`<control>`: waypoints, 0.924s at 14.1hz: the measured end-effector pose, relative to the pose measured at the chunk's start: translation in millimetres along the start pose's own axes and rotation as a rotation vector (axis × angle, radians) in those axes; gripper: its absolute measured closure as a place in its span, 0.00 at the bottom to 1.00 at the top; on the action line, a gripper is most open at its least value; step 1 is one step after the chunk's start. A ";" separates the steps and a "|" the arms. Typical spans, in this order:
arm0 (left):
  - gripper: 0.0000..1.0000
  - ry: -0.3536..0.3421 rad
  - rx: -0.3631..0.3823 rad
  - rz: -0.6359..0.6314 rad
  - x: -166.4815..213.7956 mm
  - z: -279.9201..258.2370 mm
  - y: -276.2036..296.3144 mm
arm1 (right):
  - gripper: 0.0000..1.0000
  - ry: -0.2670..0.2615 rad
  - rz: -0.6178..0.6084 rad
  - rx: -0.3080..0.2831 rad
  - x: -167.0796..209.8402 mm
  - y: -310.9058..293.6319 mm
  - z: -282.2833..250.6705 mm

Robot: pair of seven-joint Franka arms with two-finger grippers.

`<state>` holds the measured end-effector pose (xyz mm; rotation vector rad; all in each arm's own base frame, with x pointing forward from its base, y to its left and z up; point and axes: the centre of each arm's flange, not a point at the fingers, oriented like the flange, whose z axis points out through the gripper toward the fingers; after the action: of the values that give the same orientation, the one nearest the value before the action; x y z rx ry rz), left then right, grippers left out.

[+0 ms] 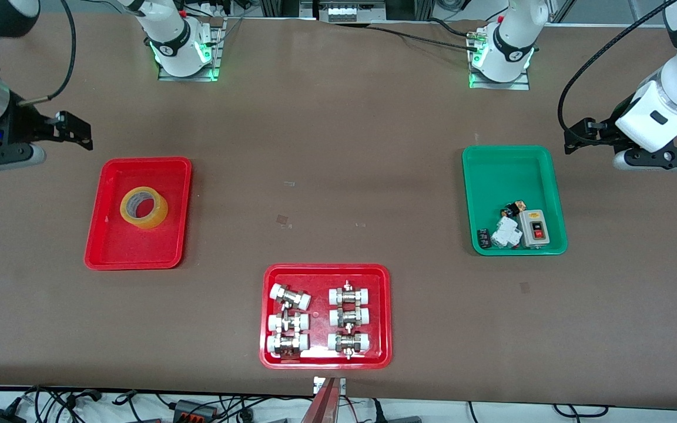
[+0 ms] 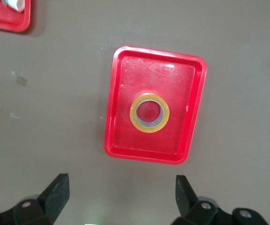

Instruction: Left arm passes tape to right arm into tray

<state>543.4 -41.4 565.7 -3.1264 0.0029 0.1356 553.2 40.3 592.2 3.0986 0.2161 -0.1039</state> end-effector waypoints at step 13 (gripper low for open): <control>0.00 0.000 0.000 0.005 -0.2 0.0 2.3 | 0.00 0.055 0.212 0.035 -6.8 -1.5 -29.8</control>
<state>543.2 -43.7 565.7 -3.1262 0.0106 0.1356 548.2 42.0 622.4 3.1372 -0.1145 -0.0169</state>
